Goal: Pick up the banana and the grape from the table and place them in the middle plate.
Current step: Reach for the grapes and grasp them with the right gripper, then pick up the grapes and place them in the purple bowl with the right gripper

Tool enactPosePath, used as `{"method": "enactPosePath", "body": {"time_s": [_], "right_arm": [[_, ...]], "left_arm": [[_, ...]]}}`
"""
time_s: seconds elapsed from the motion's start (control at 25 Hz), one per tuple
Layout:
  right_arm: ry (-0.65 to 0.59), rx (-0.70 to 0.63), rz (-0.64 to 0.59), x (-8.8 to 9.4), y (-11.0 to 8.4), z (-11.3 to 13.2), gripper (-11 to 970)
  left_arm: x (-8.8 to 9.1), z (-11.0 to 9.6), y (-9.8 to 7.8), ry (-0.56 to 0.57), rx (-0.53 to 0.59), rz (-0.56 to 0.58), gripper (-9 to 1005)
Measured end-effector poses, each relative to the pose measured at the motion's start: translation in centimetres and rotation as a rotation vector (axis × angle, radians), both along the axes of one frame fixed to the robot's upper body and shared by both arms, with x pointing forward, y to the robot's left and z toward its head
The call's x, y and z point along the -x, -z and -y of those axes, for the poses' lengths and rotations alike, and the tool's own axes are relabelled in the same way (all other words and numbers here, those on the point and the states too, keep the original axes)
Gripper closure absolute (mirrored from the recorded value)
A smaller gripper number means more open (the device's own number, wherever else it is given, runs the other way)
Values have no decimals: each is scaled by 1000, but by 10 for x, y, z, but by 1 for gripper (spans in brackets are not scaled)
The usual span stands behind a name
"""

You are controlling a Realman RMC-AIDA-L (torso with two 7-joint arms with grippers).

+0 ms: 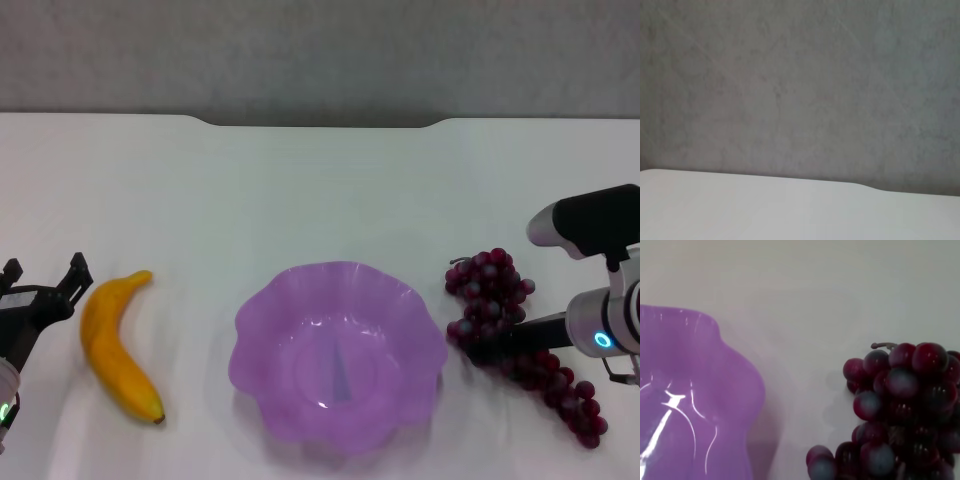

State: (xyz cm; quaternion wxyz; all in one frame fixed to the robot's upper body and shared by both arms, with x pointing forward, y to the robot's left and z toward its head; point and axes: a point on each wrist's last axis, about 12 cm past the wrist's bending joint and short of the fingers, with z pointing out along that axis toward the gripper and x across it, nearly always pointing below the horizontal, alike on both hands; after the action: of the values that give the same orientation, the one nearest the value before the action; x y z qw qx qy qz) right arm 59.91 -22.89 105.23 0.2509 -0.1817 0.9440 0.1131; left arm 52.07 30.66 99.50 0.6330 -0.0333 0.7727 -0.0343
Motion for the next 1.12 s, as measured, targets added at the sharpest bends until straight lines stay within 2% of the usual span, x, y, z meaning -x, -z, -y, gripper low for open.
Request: {"method": "enactPosePath", "body": {"time_s": [0.04,0.36,0.6,1.12], "right_arm": [[0,2,-1,0,1,0,79],[-4,7,-2,1,2,0,284],[-9,18,20,0,2,-1,376],[-34,41,48,1,5,-4,491]], "left_arm": [[0,0,0,0,0,0,105],[0,-1,0,-7,1,0,105],[0,-2,0,-8,1,-1,106],[1,-2,0,-8,-1,-2,106]]}}
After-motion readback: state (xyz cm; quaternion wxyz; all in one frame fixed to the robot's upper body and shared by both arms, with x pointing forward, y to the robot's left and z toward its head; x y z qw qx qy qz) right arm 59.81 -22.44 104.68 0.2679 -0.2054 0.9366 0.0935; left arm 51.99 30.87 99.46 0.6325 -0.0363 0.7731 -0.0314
